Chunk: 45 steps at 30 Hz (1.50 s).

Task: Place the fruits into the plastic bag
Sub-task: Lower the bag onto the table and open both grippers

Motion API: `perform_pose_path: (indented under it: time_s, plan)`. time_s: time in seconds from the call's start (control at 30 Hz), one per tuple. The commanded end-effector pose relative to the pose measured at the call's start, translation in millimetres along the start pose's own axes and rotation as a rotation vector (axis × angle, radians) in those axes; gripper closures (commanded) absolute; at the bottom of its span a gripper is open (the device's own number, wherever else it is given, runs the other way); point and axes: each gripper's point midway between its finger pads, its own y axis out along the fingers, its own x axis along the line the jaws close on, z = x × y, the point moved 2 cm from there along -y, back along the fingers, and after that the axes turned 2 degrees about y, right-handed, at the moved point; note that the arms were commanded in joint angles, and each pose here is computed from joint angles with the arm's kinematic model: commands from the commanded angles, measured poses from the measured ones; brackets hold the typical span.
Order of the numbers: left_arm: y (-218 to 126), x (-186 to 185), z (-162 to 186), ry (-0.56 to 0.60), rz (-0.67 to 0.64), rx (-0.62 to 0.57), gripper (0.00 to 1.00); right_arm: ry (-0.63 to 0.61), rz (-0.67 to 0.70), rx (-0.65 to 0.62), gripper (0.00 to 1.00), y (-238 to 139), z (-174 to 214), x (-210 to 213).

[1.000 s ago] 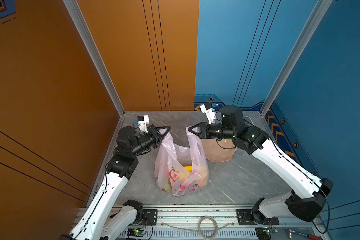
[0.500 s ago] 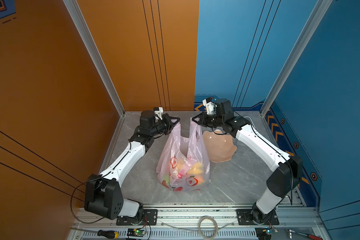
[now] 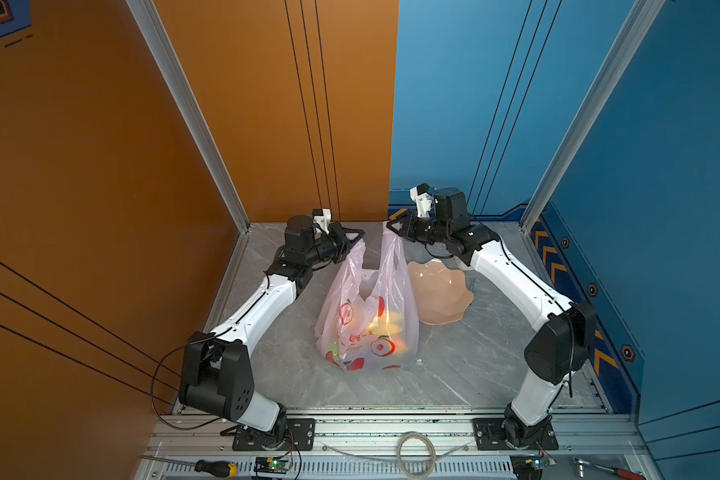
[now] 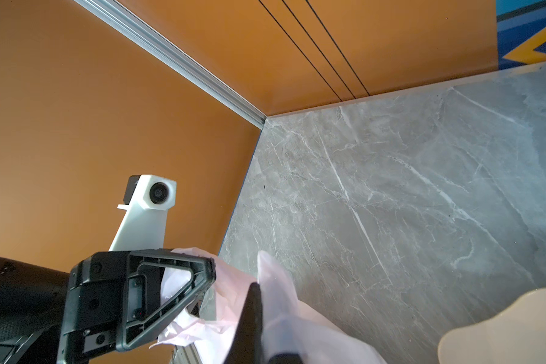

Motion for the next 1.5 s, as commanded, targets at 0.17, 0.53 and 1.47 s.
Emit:
perform_pose_path:
  time_s: [0.17,0.53,1.47]
  plan:
    - [-38.4,-71.1,-5.1,0.133,0.111,-0.047,1.0,-0.089,-0.111,-0.131,1.0,-49.6,-31.3,56.7]
    - [-50.8,-41.8,23.7,0.093,0.062,-0.004,1.0,-0.023,-0.122,-0.053,1.0,-42.8,10.1,35.3]
    - [-42.7,12.8,68.5,0.118,-0.143,0.12,0.42,0.028,-0.051,0.161,0.42,0.5,86.7,4.5]
